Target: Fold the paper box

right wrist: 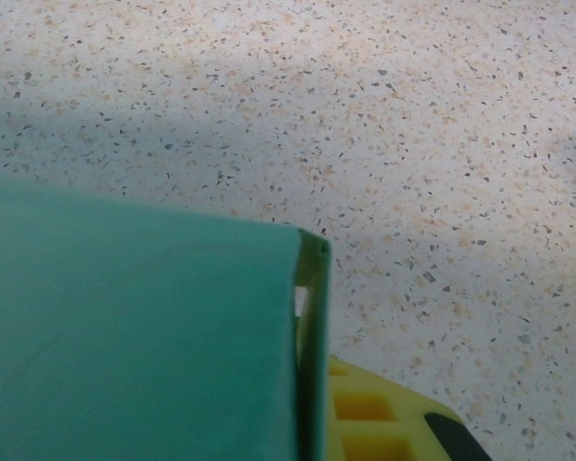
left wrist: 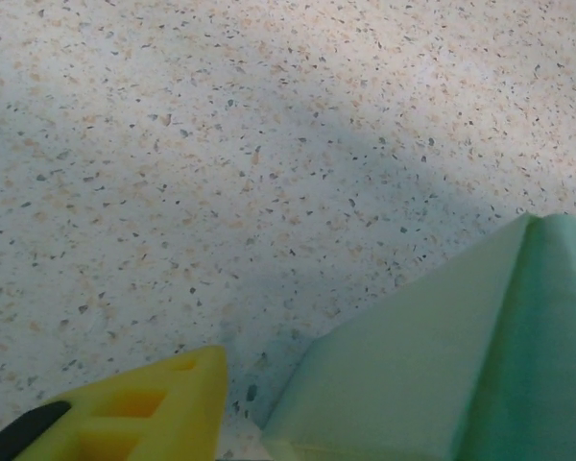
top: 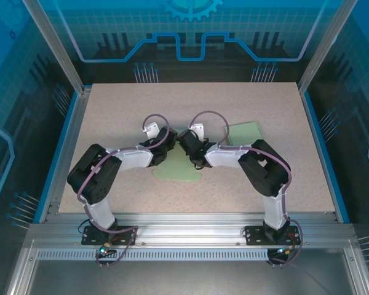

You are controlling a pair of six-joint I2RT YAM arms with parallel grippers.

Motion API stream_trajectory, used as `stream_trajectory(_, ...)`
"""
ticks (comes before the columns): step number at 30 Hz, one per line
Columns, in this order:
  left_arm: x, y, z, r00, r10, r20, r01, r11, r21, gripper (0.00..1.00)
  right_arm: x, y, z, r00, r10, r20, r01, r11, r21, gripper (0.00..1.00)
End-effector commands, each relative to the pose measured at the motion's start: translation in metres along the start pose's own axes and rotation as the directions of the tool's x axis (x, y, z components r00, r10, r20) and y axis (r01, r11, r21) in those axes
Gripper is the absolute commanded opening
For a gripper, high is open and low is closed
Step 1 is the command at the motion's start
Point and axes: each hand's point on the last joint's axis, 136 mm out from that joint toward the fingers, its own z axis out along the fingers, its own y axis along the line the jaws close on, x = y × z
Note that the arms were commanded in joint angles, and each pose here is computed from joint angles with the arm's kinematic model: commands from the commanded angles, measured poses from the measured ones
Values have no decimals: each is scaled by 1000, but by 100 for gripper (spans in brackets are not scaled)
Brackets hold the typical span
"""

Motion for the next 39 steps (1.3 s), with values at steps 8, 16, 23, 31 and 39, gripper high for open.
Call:
stream_trajectory(8, 6, 4, -18, 995, 84, -49, -80, 995, 67, 54, 21, -27, 0, 985, -99, -144, 120, 983, 142, 0)
stream_trajectory(16, 18, -2, -20, 993, 78, -86, -69, 992, 105, 54, 18, -46, -1, 978, -125, -167, 167, 949, 266, 0)
stream_trajectory(23, 17, -21, -34, 991, 75, -110, -53, 980, 193, 66, 19, -66, 1, 969, -162, -188, 227, 885, 407, 0)
stream_trajectory(31, 16, -26, -58, 987, 62, -150, -21, 965, 262, 76, 21, -61, 9, 959, -176, -221, 250, 892, 375, 0)
stream_trajectory(39, 8, -15, -73, 986, 125, -111, -93, 962, 258, 76, 11, -55, 4, 941, -207, -268, 279, 922, 269, 0)
